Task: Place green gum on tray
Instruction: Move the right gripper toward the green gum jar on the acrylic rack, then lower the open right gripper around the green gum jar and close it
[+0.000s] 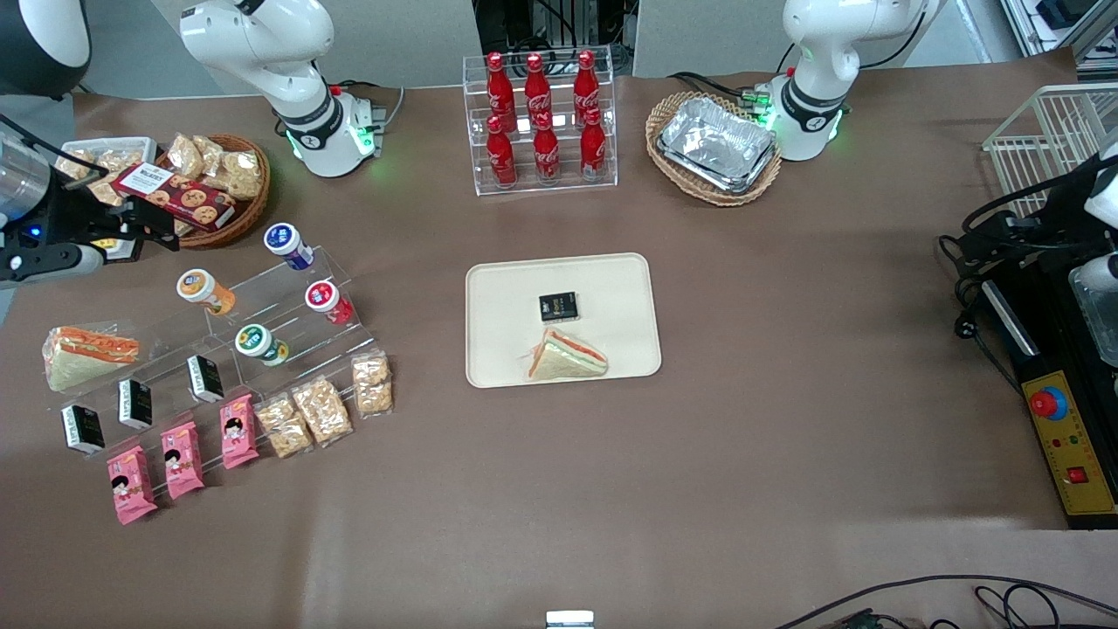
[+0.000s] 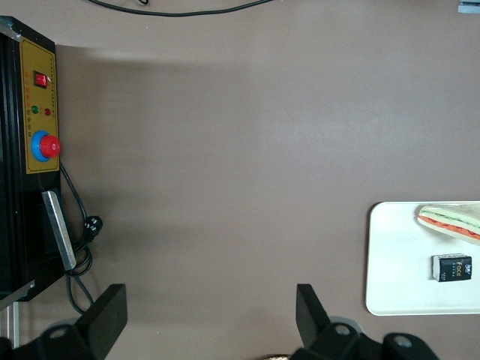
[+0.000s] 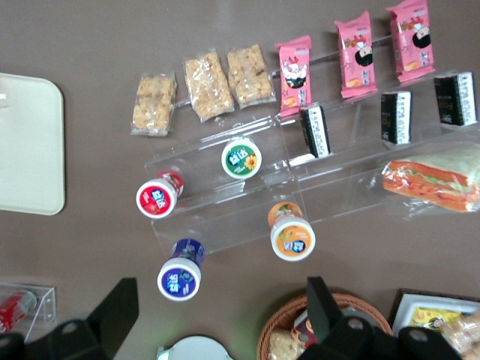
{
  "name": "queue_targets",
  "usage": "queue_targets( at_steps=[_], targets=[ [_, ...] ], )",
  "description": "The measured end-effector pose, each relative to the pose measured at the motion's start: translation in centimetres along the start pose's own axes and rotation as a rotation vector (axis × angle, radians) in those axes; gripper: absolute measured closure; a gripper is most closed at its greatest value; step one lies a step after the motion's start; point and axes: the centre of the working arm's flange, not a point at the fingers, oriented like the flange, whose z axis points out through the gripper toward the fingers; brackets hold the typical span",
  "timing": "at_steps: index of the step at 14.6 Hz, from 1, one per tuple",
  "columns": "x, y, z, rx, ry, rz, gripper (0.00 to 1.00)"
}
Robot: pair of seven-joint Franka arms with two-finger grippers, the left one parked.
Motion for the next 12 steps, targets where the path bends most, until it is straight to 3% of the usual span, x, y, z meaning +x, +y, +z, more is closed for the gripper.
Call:
queue_targets(
  at_steps=[2, 7, 12],
  targets=[
    [-0.5, 0.0, 2.0, 0.027, 0.031, -0.003, 0.00],
    [-0.2, -0.2, 8.7, 0.035, 0.053, -0.001, 0.00],
    [1.0, 0.1, 18.2, 0.028, 0.050, 0.007, 0.00]
  ],
)
